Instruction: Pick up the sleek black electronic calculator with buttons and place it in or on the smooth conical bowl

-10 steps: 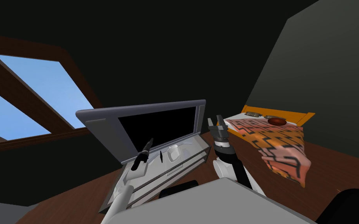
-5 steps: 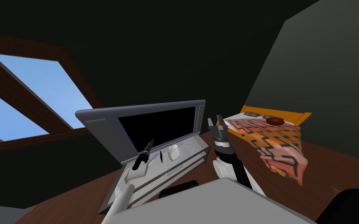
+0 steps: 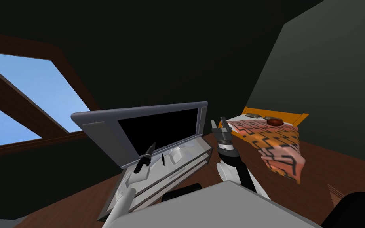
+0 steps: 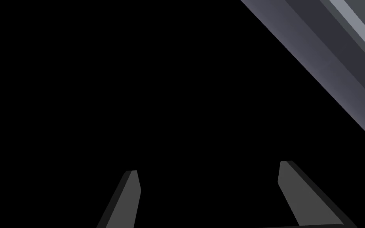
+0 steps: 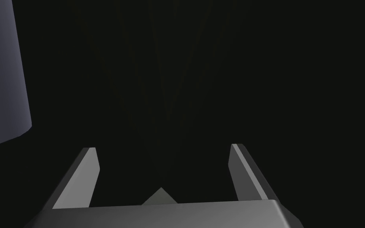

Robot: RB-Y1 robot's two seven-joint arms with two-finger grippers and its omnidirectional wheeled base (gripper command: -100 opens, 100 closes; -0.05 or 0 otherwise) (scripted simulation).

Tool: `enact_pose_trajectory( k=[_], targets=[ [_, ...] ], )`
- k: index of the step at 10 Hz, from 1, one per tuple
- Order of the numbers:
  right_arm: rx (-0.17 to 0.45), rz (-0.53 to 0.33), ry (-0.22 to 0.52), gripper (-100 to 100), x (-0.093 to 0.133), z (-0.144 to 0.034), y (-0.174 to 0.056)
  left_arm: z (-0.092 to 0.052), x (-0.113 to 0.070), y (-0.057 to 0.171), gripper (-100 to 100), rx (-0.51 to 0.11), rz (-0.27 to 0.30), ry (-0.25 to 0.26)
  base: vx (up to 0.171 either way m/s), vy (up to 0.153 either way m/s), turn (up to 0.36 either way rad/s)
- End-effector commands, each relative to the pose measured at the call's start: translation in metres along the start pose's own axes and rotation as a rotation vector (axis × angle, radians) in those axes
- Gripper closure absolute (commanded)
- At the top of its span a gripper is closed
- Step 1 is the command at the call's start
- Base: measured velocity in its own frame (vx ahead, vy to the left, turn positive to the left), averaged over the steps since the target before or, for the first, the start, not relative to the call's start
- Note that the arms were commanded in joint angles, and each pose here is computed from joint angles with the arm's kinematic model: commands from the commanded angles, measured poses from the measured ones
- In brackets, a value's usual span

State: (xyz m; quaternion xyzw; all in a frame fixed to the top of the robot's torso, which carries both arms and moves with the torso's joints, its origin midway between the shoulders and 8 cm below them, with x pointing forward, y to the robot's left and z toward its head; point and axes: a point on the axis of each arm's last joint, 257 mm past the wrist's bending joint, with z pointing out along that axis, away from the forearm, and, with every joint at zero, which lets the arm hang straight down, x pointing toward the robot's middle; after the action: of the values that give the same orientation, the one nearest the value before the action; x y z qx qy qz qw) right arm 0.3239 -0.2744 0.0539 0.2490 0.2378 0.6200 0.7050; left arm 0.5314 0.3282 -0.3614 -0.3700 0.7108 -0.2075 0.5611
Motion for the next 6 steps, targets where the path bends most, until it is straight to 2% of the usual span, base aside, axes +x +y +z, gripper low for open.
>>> enact_pose_trajectory(
  k=[1,3,6],
  targets=[
    [0.000,0.000,0.000,0,0.000,0.000,0.000,0.003,0.000,0.011,-100,-0.028,0.020,0.014,-0.037,0.009,-0.188],
    [0.000,0.000,0.000,0,0.000,0.000,0.000,0.007,-0.004,0.039,-100,-0.092,0.068,0.043,-0.047,0.009,-0.263],
    [0.000,0.000,0.000,0,0.000,0.000,0.000,0.008,-0.008,0.066,-100,-0.156,0.107,0.073,-0.044,0.001,-0.181]
  ],
)
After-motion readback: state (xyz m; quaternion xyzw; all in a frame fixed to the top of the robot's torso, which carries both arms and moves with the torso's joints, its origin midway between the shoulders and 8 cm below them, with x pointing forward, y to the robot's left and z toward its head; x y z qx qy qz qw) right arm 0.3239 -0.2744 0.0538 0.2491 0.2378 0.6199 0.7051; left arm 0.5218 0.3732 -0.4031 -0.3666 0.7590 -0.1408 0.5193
